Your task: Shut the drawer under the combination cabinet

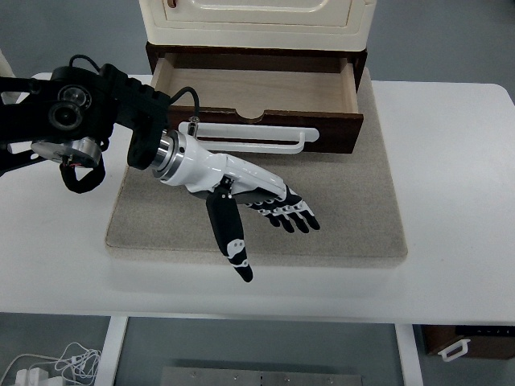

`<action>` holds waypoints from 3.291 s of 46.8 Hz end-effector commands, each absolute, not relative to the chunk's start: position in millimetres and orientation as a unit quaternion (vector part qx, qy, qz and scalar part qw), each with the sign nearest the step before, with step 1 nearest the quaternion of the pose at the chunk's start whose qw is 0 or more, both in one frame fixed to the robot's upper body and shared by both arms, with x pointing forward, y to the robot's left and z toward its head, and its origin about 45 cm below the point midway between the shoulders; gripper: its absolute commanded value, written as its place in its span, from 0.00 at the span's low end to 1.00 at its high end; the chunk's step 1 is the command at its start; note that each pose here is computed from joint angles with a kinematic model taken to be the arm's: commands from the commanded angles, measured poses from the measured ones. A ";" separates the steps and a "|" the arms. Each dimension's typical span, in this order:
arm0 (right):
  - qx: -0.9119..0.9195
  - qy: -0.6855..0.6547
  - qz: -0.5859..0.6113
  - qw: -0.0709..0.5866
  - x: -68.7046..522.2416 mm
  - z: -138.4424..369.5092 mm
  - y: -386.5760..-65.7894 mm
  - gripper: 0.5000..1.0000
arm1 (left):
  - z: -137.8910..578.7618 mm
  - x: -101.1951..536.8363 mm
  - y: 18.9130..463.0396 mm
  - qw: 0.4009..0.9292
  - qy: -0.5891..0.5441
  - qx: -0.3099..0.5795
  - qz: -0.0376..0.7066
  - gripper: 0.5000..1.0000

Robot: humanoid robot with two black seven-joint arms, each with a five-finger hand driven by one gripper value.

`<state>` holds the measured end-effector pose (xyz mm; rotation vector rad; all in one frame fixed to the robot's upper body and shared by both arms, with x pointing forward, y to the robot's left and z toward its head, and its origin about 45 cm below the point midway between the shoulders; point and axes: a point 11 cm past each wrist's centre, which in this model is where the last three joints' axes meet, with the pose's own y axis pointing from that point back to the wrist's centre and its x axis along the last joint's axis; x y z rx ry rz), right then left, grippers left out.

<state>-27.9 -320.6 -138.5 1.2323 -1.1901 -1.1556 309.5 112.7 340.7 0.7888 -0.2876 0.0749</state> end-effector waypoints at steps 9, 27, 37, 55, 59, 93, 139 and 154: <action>0.512 -0.495 -0.480 0.512 -27.9 -138.5 -320.6 0.90 | 328.7 311.5 119.5 0.890 -0.133 0.434 0.043 1.00; 0.512 -0.495 -0.480 0.512 -27.9 -138.5 -320.6 0.90 | 329.4 335.9 132.7 0.872 -0.137 0.460 0.098 1.00; 0.513 -0.494 -0.481 0.512 -27.9 -138.5 -320.5 0.90 | 327.3 357.6 138.8 0.862 -0.139 0.470 0.127 1.00; 0.512 -0.495 -0.480 0.512 -27.9 -138.5 -320.6 0.90 | 329.1 369.3 141.7 0.851 -0.158 0.481 0.140 1.00; 0.512 -0.495 -0.480 0.512 -27.9 -138.5 -320.6 0.90 | 331.7 375.2 143.3 0.849 -0.161 0.481 0.149 1.00; 0.512 -0.495 -0.480 0.512 -27.9 -138.5 -320.6 0.90 | 345.0 411.3 150.1 0.840 -0.166 0.473 0.209 1.00; 0.512 -0.495 -0.480 0.512 -27.9 -138.5 -320.6 0.90 | 348.0 455.8 150.3 0.823 -0.160 0.470 0.275 0.99; 0.512 -0.495 -0.480 0.512 -27.9 -138.5 -320.6 0.90 | 348.6 459.0 155.0 0.822 -0.158 0.468 0.282 0.99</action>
